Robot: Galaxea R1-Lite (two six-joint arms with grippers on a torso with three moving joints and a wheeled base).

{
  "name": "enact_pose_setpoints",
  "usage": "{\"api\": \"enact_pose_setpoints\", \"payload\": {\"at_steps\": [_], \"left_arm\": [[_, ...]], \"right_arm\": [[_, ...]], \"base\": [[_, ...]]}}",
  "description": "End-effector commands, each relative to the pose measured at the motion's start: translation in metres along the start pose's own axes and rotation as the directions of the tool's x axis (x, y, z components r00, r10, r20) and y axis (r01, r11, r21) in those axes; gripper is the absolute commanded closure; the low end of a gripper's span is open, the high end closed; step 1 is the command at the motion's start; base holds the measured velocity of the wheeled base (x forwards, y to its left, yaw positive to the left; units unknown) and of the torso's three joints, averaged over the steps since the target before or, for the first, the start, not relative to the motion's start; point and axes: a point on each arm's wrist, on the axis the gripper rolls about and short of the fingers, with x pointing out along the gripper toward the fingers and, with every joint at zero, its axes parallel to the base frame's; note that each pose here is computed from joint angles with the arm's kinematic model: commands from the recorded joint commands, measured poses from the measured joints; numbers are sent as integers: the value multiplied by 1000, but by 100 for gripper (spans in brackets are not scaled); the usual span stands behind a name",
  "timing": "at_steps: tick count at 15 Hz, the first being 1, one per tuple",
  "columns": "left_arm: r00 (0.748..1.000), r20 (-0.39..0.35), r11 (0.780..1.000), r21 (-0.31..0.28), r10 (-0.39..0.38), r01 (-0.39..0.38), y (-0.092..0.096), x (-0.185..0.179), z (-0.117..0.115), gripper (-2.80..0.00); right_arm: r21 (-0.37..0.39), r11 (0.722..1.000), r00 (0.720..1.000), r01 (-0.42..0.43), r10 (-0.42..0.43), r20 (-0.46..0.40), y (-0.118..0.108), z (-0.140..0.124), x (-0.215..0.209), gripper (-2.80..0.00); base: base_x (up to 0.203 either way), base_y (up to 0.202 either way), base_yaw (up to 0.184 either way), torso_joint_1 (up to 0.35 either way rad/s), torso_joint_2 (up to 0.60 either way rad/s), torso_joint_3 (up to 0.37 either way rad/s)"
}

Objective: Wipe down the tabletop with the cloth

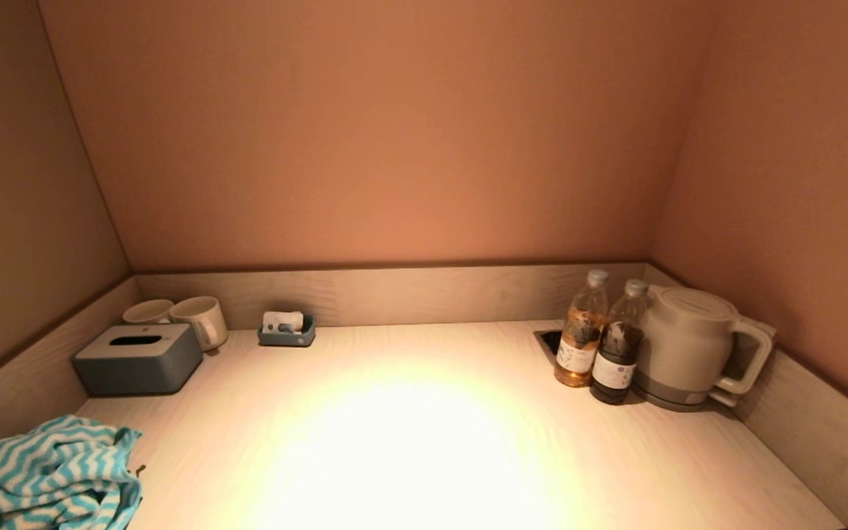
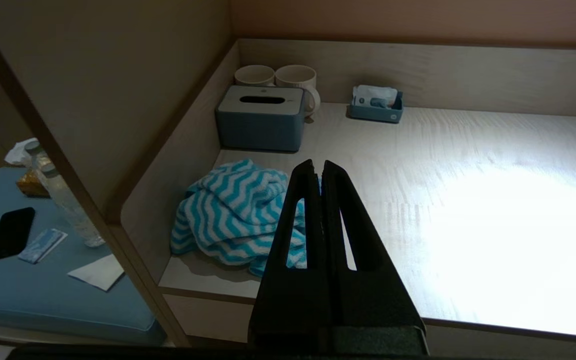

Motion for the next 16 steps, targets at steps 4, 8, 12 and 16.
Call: {"api": "enact_pose_setpoints", "payload": {"at_steps": [4, 8, 12, 16], "left_arm": [[995, 100, 1000, -11, -4, 5, 1, -26, -8, 0], [992, 106, 998, -13, -67, 69, 3, -28, -6, 0], [987, 124, 995, -11, -100, 102, 6, -35, -32, 0], [965, 212, 987, 2, -156, 160, 8, -50, -61, 0]], "right_arm": [[0, 1000, 1000, -1, 1, -1, 0, 0, 0, 0], [0, 1000, 1000, -1, 1, -1, 0, 0, 0, 0], [0, 1000, 1000, -1, 1, -1, 0, 0, 0, 0], [0, 1000, 1000, -1, 1, -1, 0, 0, 0, 0]], "base": [[0, 0, 0, 0, 0, 0], [0, 0, 0, 0, 0, 0], [0, 0, 0, 0, 0, 0], [0, 0, 0, 0, 0, 0]]}}
